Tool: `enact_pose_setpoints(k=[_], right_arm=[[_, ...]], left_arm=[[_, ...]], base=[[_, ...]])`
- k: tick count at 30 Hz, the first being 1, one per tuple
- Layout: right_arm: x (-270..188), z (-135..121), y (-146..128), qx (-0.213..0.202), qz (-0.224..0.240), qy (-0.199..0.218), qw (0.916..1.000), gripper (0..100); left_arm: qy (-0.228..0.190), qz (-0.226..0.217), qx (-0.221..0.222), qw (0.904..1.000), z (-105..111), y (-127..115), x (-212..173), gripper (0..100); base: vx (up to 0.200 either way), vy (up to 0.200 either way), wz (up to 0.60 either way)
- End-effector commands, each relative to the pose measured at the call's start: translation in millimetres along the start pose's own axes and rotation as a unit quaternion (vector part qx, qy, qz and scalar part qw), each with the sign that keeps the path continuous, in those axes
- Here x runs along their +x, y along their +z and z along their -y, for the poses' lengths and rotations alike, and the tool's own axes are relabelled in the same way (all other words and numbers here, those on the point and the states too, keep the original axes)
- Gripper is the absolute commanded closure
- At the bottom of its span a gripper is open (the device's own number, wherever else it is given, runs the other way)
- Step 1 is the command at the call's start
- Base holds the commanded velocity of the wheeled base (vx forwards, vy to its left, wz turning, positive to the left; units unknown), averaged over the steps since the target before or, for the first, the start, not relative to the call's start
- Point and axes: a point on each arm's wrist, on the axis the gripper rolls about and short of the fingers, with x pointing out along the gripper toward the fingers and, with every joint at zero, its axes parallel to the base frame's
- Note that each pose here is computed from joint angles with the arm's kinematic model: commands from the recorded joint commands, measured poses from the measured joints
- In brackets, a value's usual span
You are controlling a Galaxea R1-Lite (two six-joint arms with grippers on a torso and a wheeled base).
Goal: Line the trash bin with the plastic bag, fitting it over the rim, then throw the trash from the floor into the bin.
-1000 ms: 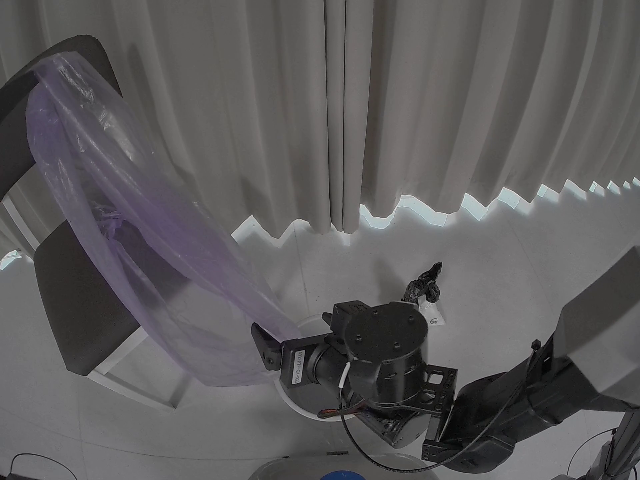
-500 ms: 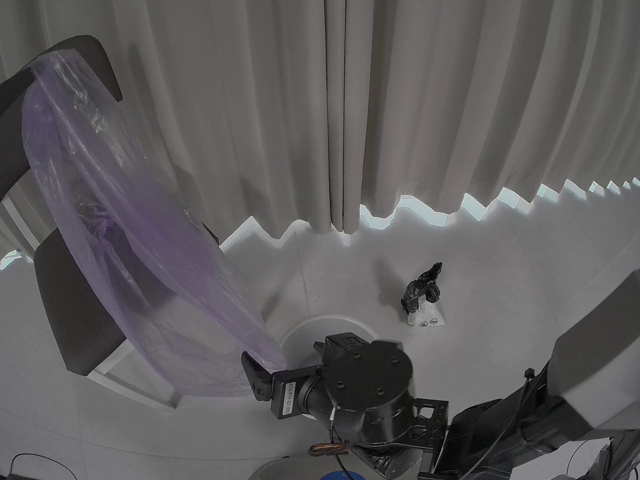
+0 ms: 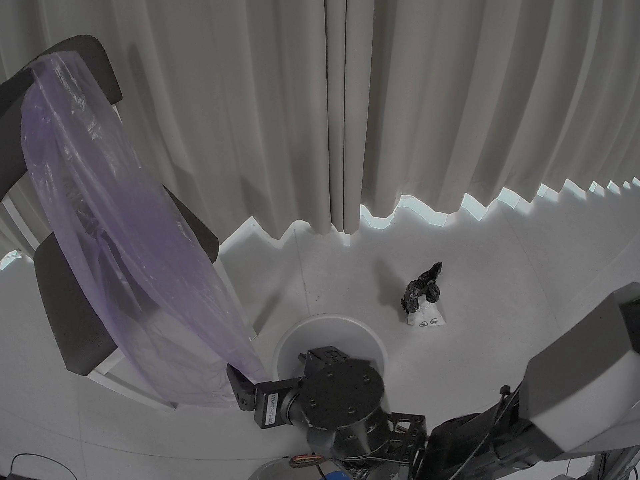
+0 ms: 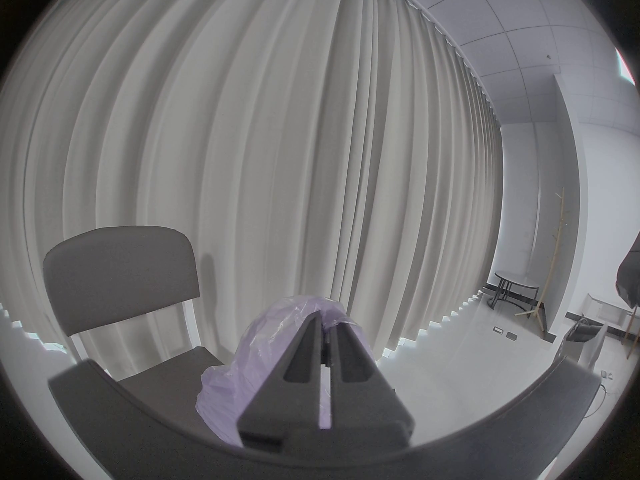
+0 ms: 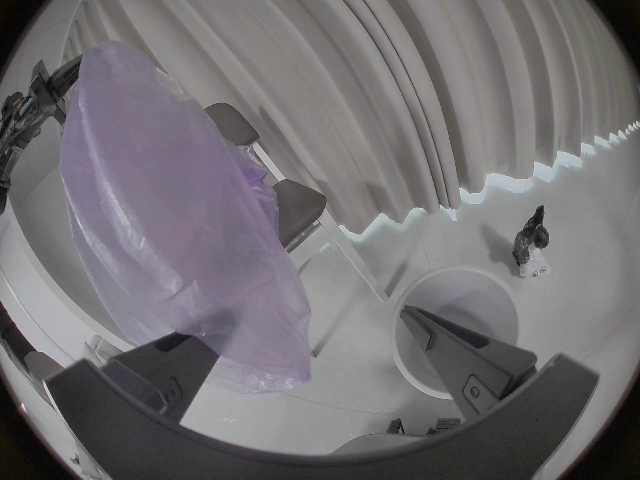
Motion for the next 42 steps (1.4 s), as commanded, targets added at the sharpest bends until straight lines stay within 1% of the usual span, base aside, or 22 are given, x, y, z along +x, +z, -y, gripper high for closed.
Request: enact_pose_setpoints(k=[1, 10, 35, 36, 42], right_arm=[[5.9, -1.3, -7.0, -0.001, -0.004, 0.0, 1.0, 0], [9.3, -13.4, -18.0, -0.002, -0.009, 0.015, 0.9998, 0], [3.0, -10.4, -22.2, -0.011, -0.018, 0.01, 0.9997, 0], [3.0, -10.4, -22.2, -0.011, -0.018, 0.01, 0.9997, 100], [2.8, -10.1, -22.5, -0.012, -0.018, 0.009, 0.9997, 100]], left_arm=[[0.0, -0.002, 0.0, 1.0, 0.0, -0.7, 1.1, 100], [0.002, -0.001, 0.0, 1.0, -0.2, -0.4, 0.6, 100], [0.001, -0.001, 0.0, 1.0, -0.1, -1.1, -1.1, 100], [0.001, -0.001, 0.0, 1.0, -0.1, -1.1, -1.1, 100], [0.002, 0.0, 0.0, 1.0, -0.2, -0.9, -2.0, 100]], base=[[0.0, 0.0, 0.0], [0.0, 0.0, 0.0], [0.0, 0.0, 0.0], [0.0, 0.0, 0.0], [0.0, 0.0, 0.0]])
